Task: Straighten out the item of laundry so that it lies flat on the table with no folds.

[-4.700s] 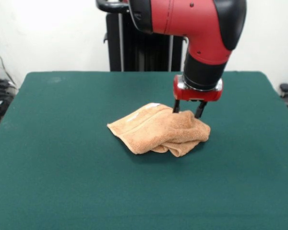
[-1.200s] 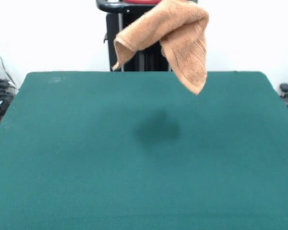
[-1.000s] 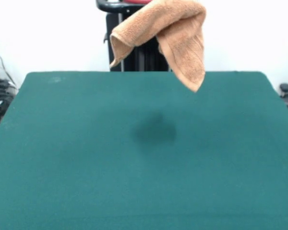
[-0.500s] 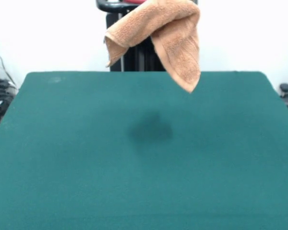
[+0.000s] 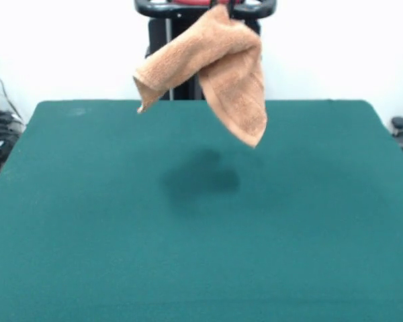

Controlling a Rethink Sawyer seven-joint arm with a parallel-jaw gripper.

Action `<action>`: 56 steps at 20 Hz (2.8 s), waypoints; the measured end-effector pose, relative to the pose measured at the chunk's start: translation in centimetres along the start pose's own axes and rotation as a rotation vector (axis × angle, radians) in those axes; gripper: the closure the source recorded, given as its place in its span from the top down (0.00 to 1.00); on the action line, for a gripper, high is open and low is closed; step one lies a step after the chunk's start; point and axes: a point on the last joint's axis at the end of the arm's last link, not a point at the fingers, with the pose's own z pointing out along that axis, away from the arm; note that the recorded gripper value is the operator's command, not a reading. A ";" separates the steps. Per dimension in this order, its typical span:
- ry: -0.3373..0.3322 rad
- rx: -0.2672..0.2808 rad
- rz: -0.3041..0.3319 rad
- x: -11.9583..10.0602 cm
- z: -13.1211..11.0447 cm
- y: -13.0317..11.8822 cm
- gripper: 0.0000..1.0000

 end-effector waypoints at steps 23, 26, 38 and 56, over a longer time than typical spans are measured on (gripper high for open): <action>-0.036 -0.038 -0.034 1.0 18.9 1.4 0.00; -0.035 -0.039 -0.044 1.7 21.0 1.3 0.00; -0.070 -0.043 -0.084 1.7 23.4 1.1 0.00; -0.078 -0.023 -0.125 1.7 23.5 1.5 0.00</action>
